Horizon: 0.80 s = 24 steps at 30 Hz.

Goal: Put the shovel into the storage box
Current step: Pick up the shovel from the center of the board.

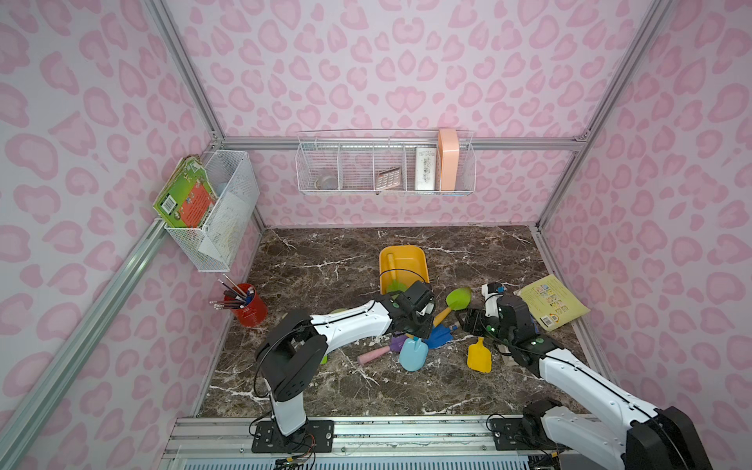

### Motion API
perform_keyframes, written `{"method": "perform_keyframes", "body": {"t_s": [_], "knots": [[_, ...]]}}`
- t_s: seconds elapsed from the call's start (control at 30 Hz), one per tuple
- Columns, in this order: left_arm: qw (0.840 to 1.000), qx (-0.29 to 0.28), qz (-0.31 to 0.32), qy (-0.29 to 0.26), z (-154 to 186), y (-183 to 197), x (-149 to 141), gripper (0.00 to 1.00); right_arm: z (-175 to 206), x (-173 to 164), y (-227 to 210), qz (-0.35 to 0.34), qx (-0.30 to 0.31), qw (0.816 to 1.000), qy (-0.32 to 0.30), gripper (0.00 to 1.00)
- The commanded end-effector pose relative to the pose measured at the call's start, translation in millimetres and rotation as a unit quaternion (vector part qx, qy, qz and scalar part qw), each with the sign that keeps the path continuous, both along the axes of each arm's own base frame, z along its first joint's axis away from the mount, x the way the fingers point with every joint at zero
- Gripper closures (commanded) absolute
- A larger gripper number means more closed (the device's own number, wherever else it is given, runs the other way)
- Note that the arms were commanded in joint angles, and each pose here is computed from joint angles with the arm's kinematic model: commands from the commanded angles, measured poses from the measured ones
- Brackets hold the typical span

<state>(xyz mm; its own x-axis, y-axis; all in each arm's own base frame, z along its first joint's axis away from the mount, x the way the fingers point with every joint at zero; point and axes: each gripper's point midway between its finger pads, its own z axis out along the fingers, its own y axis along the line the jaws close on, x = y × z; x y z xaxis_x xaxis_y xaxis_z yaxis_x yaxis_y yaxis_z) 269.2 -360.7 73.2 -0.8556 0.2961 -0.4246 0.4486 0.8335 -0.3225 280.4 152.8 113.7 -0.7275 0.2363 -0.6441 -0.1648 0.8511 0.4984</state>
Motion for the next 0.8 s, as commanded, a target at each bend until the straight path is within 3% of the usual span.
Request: {"method": "perform_keyframes", "body": {"t_s": [0.0,0.3,0.77], "knots": [[0.999,-0.029,-0.004,0.013,-2.2,-14.1,0.3,0.90,3.5,1.6,-2.1,-0.002,-0.005,1.000,-0.011,0.27],[0.997,-0.064,-0.013,0.036,-4.7,-35.7,-1.2,0.88,7.6,1.8,-12.5,-0.014,-0.007,1.000,-0.019,0.27],[0.998,-0.067,0.004,0.008,55.0,-31.0,0.1,0.88,17.8,7.4,-12.7,-0.012,-0.006,0.999,-0.032,0.27]]}}
